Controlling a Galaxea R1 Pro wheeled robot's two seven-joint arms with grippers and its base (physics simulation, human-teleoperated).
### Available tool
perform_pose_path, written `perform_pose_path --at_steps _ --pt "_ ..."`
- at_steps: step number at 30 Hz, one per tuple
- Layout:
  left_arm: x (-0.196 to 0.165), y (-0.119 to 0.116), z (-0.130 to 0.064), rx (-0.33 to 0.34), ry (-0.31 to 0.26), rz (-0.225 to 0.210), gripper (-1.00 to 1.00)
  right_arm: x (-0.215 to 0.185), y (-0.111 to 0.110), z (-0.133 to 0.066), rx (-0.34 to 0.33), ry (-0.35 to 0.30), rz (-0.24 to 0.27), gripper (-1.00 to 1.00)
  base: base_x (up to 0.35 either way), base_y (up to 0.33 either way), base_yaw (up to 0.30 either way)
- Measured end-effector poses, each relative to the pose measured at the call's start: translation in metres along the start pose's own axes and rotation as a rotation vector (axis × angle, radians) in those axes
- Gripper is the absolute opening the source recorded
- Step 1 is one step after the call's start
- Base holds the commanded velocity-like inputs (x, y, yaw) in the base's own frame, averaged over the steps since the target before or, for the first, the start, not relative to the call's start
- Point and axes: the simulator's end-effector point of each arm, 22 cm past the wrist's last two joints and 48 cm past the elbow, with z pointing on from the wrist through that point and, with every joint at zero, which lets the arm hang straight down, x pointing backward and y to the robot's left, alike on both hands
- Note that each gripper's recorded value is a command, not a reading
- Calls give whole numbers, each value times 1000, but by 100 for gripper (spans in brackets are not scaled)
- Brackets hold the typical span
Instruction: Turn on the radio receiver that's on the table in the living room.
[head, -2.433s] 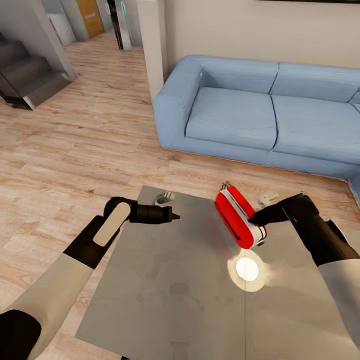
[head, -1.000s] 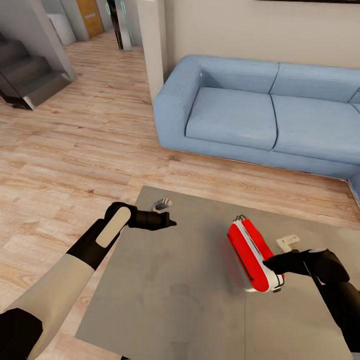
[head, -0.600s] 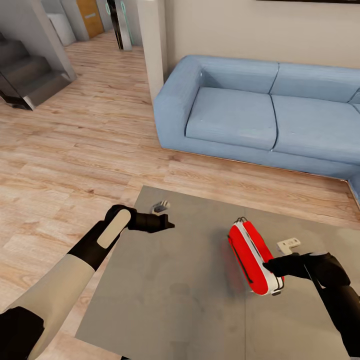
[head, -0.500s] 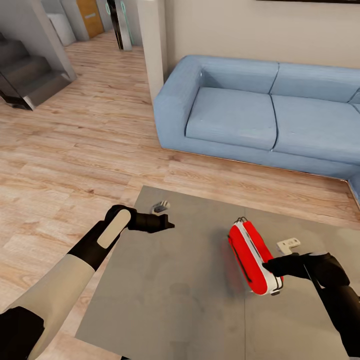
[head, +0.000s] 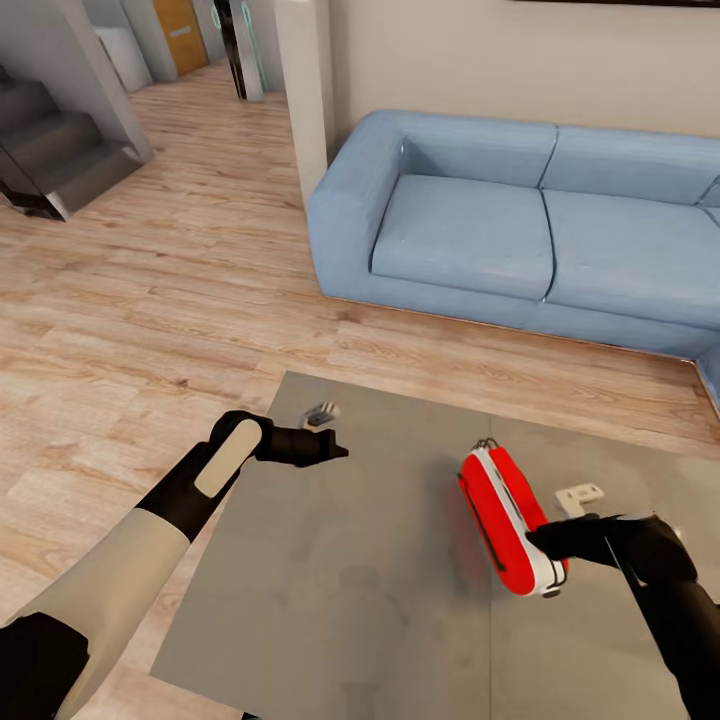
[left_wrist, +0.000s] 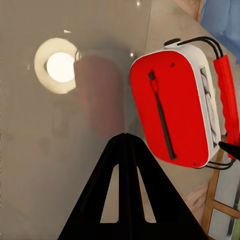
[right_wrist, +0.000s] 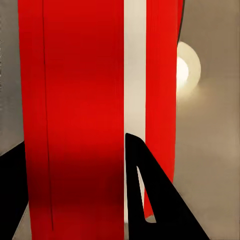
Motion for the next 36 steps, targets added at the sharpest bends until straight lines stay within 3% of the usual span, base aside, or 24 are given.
perform_pose_path --at_steps 3,7,36 --pt "1 2 1 -4 3 -5 -100 5 1 1 -4 -9 40 -100 0 0 0" --pt "2 4 1 -6 5 -9 -100 6 3 3 2 -28 52 -100 0 0 0" --pt "4 7 2 -11 9 -14 -100 3 2 6 9 -52 42 -100 0 0 0"
